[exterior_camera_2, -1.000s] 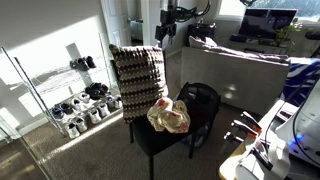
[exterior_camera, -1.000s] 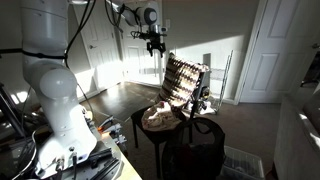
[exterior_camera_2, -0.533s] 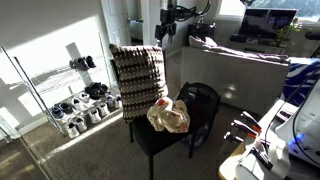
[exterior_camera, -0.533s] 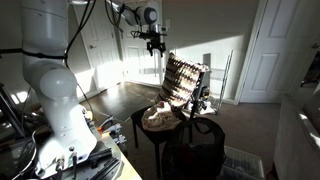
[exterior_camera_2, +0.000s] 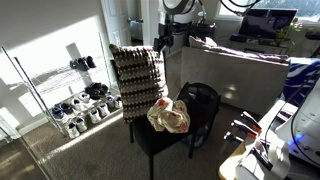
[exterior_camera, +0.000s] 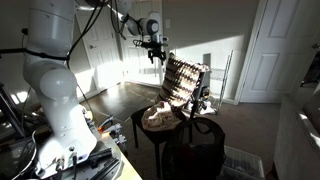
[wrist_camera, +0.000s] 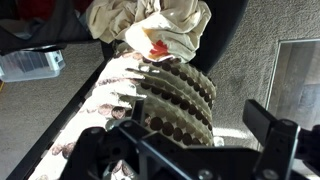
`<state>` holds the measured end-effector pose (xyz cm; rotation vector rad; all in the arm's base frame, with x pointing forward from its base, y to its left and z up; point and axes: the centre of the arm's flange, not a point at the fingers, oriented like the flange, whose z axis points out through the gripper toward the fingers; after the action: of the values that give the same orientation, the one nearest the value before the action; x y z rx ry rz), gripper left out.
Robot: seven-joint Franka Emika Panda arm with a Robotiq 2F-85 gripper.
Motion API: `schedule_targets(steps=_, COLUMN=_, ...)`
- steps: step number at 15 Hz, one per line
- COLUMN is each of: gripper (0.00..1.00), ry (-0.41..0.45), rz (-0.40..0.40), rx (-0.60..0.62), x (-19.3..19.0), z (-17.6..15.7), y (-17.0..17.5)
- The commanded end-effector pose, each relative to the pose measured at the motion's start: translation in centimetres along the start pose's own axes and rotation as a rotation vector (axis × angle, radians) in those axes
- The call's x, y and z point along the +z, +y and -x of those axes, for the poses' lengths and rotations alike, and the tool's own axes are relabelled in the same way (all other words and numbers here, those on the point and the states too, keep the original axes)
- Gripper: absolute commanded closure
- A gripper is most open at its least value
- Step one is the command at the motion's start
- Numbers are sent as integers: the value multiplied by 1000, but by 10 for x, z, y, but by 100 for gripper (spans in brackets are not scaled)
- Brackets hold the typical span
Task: Put the peach shirt in the laundry basket
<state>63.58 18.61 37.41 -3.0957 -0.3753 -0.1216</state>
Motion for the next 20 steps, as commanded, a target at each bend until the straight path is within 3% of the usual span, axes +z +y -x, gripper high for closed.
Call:
schedule_targets(steps=1, gripper=0, ry=-65, rz=29, rx=26, x=41, z=15, y=12)
schedule_targets(steps=7, gripper=0, ry=-190, rz=40, rx=48, x=119, z=35, y=38)
schedule_targets(steps=14, gripper=0, ry=-105, rz=77, rx=1, x=204, z=41, y=70)
schedule_targets(steps=15, gripper=0, ry=-121, rz=50, rx=-9, x=210, z=41, y=72)
schedule_targets(steps=20, gripper=0, ry=-137, rz=63, rx=17, x=214, z=42, y=69)
